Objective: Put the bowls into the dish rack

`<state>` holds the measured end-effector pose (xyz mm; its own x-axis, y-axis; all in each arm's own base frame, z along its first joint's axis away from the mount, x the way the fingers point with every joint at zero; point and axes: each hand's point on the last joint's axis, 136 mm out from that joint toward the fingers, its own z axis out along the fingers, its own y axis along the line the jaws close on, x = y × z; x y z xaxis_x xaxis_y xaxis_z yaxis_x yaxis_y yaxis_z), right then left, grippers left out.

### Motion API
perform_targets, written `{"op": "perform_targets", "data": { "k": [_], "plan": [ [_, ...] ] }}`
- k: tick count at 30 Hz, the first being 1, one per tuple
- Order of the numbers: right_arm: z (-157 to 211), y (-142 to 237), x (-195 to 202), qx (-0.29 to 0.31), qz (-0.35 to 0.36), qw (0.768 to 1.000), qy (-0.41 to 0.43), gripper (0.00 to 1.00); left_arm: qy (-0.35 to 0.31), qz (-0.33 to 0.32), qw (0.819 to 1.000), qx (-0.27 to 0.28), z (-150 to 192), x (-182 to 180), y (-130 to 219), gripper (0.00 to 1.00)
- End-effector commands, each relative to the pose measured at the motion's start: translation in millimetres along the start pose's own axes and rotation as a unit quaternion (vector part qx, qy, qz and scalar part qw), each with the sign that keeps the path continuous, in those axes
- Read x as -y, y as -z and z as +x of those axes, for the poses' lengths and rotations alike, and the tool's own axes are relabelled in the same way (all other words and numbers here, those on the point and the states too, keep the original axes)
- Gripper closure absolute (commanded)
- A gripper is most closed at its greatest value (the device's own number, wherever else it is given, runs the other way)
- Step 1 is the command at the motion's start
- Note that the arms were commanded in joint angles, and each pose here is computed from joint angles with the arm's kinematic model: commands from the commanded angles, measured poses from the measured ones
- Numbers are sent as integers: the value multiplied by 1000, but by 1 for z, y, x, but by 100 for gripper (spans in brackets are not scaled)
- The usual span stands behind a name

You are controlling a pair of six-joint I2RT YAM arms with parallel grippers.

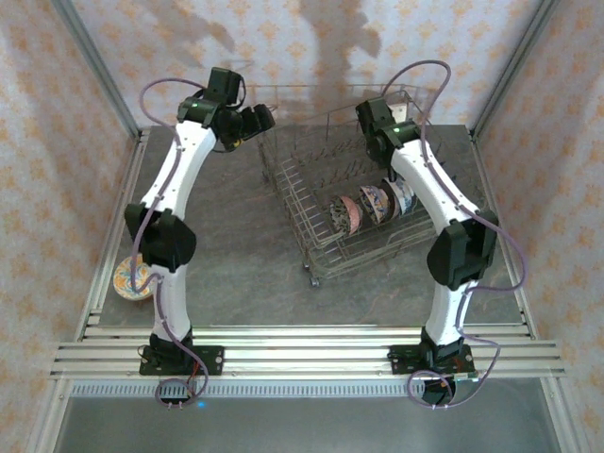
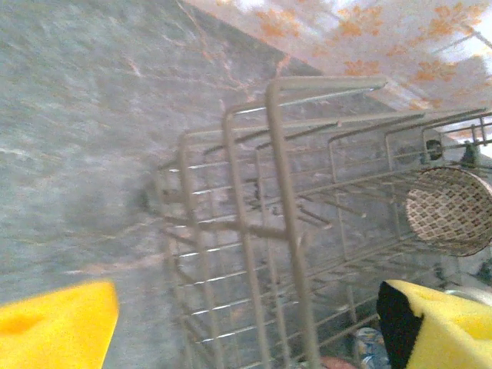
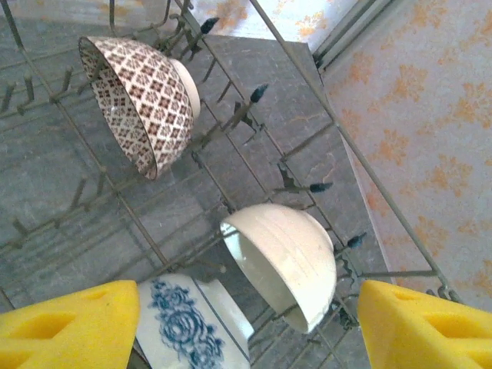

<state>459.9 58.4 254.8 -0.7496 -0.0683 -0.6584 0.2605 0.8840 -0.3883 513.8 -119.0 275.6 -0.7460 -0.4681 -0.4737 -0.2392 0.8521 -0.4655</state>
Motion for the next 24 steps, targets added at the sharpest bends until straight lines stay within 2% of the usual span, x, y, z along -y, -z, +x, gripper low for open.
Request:
{"op": "perform_targets", "data": {
  "k": [1, 9, 15, 20, 24],
  "plan": [
    [4, 11, 7, 6, -9, 1000, -22, 26, -31, -15, 997, 67, -15, -6, 58, 6],
    [16, 19, 6, 5, -32, 999, -6, 26, -23, -54, 994, 87, 11, -45, 114, 4],
    [20, 30, -1, 11, -43, 999, 14, 26, 25, -107, 990, 86, 57, -117, 152, 3],
    [24, 35, -9, 14, -59, 998, 21, 26, 83, -174, 980, 55, 108, -194, 162, 3],
    [25, 37, -15, 16, -62, 997, 33, 26, 129, -202, 970, 27, 136, -234, 160, 7]
  ]
}}
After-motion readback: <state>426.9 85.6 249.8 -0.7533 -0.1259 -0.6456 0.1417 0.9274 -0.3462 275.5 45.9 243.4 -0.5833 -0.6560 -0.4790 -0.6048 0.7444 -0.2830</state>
